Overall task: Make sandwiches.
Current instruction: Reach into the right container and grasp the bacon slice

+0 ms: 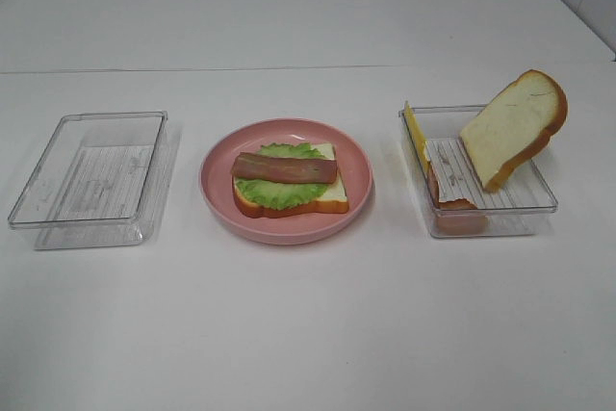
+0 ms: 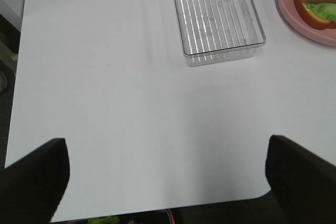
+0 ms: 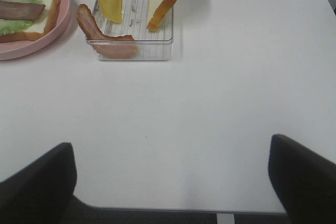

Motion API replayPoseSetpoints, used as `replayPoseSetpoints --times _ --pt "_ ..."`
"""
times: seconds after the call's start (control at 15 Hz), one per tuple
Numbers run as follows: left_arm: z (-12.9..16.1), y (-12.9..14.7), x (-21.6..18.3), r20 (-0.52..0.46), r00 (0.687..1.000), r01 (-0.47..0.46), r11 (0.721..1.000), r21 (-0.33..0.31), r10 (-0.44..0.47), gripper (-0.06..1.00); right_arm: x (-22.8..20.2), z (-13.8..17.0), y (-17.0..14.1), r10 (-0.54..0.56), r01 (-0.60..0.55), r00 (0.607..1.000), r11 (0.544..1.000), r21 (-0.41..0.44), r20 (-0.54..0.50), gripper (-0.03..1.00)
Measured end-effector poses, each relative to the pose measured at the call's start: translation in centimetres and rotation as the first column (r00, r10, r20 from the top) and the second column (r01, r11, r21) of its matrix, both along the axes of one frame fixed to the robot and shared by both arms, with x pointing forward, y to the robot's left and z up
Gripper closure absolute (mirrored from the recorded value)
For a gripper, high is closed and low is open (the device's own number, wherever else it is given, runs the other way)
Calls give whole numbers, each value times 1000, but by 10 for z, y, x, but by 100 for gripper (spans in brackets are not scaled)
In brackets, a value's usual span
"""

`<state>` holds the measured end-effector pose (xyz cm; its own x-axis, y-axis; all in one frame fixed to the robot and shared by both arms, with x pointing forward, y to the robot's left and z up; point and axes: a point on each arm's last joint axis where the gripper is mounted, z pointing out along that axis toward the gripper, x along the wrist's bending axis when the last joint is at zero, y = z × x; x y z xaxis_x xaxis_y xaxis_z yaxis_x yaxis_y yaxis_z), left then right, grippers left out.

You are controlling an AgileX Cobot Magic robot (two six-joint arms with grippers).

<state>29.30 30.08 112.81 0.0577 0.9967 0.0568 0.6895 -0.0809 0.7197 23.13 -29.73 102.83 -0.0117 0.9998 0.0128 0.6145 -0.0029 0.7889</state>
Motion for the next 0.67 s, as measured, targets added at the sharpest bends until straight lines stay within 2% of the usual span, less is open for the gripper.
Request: replayPoseSetpoints --times 0.13,0.33,0.6,0.67 --pt "-26 -1 -44 122 992 -5 1000 12 3 1 0 0 0 0 0 1000 1000 0 0 1" --pt "-51 -2 -76 250 968 -7 1000 17 3 1 0 0 0 0 0 1000 1000 0 0 1" --pt "-69 -5 -72 239 971 12 1000 -10 -10 1 0 0 0 0 0 1000 1000 0 0 1" --pt "-71 -5 -65 287 958 17 1000 -18 -11 1 0 0 0 0 0 1000 1000 0 0 1"
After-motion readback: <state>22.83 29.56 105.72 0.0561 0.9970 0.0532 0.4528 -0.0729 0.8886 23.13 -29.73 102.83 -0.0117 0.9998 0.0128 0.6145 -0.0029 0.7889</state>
